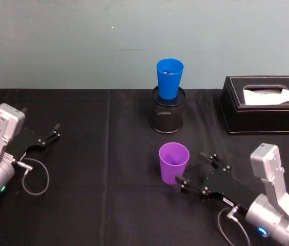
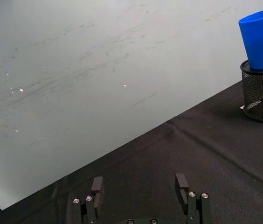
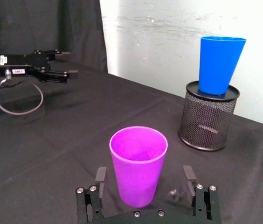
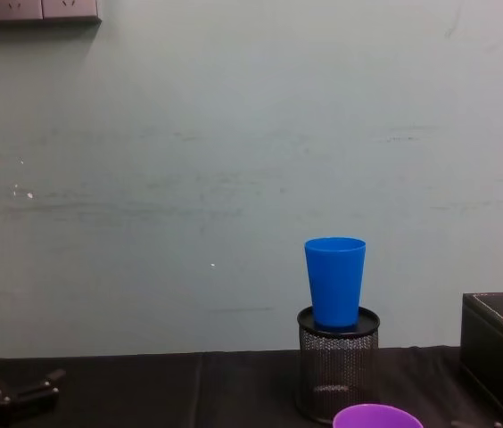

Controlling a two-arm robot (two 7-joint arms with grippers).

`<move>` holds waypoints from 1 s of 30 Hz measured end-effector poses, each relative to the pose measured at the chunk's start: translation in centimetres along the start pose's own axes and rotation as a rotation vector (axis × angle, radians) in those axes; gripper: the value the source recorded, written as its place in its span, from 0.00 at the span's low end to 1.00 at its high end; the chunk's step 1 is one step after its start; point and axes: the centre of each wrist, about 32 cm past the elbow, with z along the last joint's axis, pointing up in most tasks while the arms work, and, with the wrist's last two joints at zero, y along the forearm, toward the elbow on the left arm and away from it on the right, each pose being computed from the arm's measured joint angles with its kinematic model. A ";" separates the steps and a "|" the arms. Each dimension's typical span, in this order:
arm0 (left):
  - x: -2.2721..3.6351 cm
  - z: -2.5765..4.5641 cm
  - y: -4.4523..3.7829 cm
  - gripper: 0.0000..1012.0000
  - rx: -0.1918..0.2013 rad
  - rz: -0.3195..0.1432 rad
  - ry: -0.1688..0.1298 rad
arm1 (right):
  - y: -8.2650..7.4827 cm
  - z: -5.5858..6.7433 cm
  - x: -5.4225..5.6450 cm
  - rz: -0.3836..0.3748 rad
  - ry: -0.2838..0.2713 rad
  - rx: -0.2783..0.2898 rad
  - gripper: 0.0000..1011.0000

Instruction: Pick up one cup with a gripper and tap it against the other cup.

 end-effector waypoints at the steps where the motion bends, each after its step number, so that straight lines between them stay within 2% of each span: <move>1: 0.00 0.00 0.00 0.99 0.000 0.000 0.000 | 0.2 0.0 0.0 0.001 0.003 0.001 0.99; 18: 0.00 0.00 0.00 0.99 0.000 0.000 0.000 | 3.3 0.3 0.0 0.034 0.016 -0.001 0.99; 25: 0.00 0.00 0.00 0.99 0.000 0.000 0.000 | 4.1 0.2 -0.1 0.038 0.004 -0.003 0.99; 30: 0.00 0.00 0.00 0.99 0.000 0.000 0.000 | 4.2 0.2 -0.1 0.038 0.004 -0.004 0.99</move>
